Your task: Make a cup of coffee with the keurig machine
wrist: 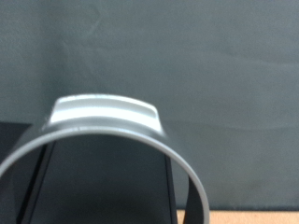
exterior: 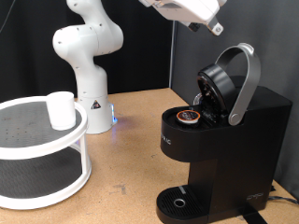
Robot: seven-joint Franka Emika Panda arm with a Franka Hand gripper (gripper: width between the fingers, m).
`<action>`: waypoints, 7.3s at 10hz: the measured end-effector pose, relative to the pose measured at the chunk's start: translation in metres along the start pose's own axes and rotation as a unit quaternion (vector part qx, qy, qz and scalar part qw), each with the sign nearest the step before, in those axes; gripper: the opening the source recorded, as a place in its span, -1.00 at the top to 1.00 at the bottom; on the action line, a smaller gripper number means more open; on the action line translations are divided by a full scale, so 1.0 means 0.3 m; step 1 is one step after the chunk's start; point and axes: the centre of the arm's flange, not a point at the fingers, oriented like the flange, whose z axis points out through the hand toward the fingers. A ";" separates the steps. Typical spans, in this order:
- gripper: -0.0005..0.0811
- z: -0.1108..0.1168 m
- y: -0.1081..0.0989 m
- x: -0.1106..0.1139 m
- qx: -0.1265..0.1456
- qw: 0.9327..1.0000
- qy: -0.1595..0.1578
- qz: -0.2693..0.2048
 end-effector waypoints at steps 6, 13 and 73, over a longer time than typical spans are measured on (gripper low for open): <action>-0.97 0.042 -0.045 0.034 0.015 1.000 0.004 -0.006; -0.97 0.086 -0.090 0.069 0.034 0.999 0.021 -0.001; 0.99 0.105 0.213 -0.210 -0.043 0.997 -0.055 -0.012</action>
